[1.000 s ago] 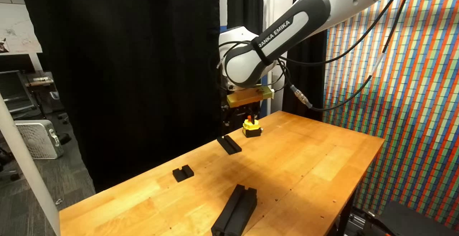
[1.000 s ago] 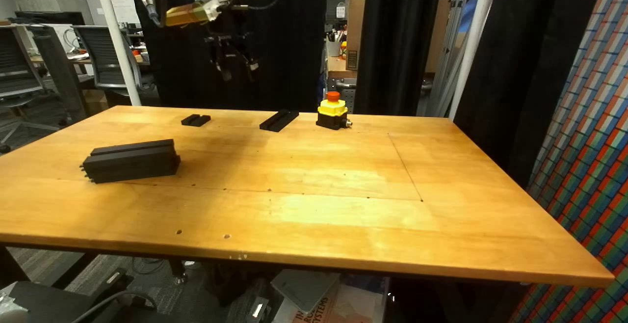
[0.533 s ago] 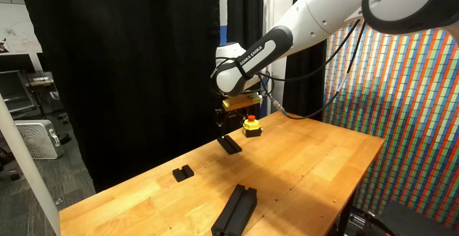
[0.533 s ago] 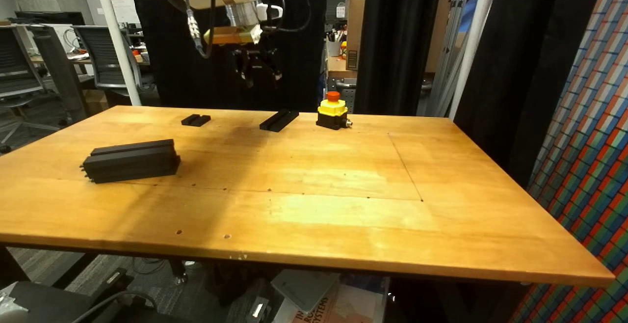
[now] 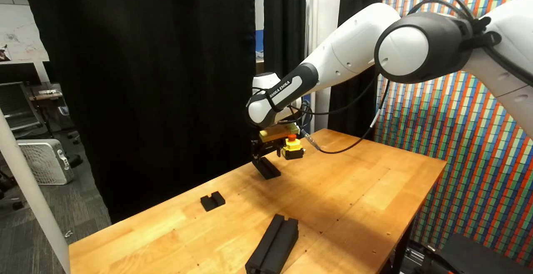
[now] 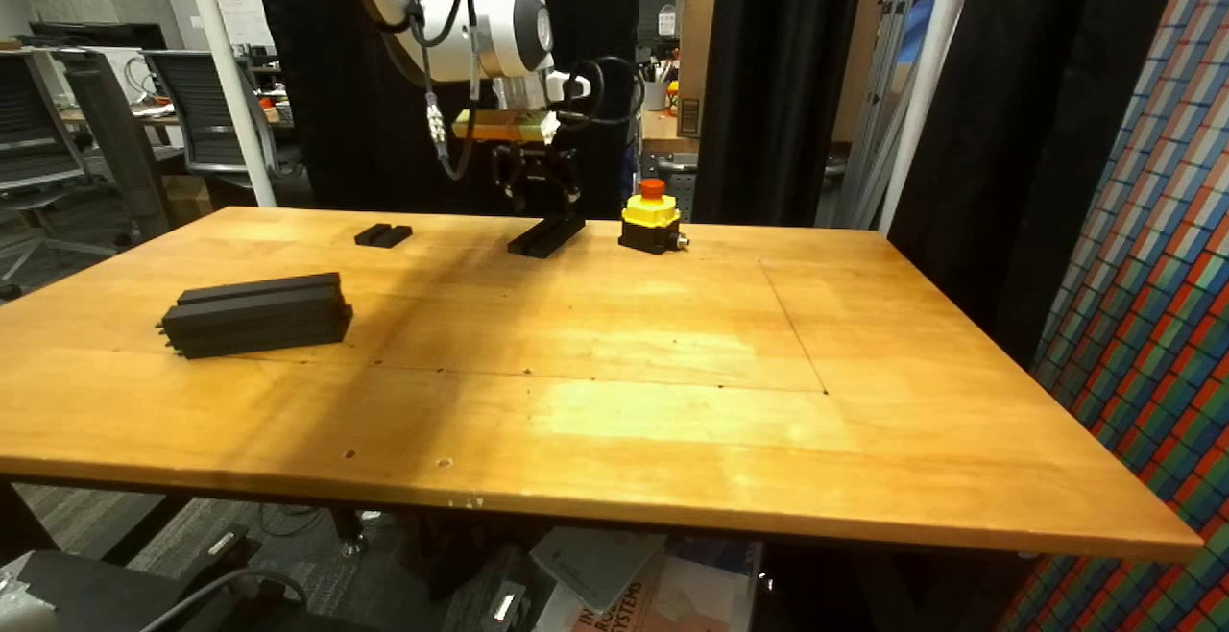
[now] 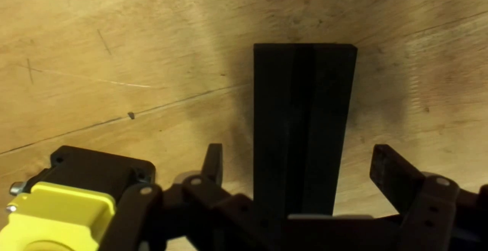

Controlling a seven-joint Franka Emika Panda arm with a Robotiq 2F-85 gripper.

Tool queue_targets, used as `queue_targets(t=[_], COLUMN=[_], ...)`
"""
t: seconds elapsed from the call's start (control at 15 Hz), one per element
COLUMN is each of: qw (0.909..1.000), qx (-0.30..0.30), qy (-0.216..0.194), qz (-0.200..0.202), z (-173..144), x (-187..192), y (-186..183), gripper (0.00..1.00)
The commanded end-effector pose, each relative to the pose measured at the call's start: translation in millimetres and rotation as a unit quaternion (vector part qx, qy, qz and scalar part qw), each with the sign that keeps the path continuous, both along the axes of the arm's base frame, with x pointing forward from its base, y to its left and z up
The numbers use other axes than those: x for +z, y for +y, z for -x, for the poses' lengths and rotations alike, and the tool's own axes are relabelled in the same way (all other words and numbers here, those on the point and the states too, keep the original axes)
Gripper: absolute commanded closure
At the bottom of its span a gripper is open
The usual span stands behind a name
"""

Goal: Stack the black objects

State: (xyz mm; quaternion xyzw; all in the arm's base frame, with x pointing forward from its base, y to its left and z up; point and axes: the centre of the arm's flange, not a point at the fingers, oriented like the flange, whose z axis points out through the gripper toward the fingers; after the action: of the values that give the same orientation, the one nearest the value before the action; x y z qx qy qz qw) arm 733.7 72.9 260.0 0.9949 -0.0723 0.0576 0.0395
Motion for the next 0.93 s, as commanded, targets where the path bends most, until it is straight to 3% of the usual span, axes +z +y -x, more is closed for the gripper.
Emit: queue_targets(t=[0.0,0.87], qw=[0.9999,0.9988], qx=[0.005,0.009], qy=[0.007,0.031], qz=[-0.014,-0.036], z=[-29.4,-33.4], x=[-9.7,-39.1], y=[-7.3,-5.7], gripper=[0.0,0.0])
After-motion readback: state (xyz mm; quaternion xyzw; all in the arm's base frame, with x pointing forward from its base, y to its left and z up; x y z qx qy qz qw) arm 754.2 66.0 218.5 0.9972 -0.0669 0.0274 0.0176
